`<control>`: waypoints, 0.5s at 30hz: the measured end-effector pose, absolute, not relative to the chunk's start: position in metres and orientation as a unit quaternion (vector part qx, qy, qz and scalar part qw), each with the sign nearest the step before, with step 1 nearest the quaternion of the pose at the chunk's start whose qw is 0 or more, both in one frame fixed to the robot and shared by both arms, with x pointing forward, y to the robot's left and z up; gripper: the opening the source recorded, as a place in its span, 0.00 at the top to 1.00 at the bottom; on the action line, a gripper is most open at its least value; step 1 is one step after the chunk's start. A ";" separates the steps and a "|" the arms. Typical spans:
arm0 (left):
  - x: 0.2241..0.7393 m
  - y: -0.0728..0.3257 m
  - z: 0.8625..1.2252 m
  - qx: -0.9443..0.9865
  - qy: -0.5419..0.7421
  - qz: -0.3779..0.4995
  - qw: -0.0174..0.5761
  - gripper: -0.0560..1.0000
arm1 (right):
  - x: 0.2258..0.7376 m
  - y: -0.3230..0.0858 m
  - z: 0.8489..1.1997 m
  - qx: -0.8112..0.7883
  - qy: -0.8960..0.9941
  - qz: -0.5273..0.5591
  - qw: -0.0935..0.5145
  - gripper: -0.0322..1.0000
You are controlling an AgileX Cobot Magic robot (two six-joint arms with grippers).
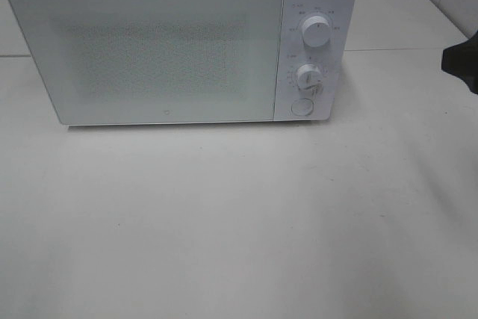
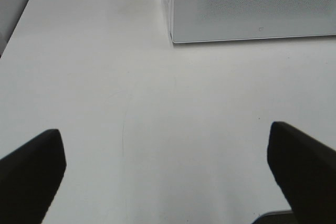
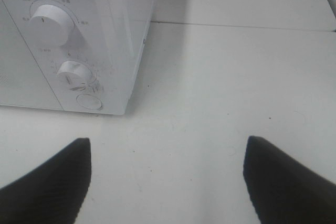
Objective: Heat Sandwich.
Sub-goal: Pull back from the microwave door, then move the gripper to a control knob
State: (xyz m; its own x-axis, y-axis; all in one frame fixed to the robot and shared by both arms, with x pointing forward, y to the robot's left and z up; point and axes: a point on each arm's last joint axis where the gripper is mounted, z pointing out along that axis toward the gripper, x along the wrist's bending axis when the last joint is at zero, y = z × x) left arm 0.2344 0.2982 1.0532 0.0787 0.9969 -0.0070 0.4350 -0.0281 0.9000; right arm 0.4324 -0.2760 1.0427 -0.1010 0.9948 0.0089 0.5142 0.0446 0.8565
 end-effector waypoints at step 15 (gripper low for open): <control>0.234 0.298 1.053 0.621 0.576 0.358 0.392 0.01 | 0.451 -0.247 1.001 0.535 0.625 0.459 0.334 0.23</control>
State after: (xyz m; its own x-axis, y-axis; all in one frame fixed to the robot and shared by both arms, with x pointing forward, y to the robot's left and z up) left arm 0.2344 0.2982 1.0532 0.0787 0.9969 -0.0070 0.4350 -0.0281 0.9000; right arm 0.4506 -0.2471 1.0005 -0.2040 0.9761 0.0744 0.3626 0.0048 0.9319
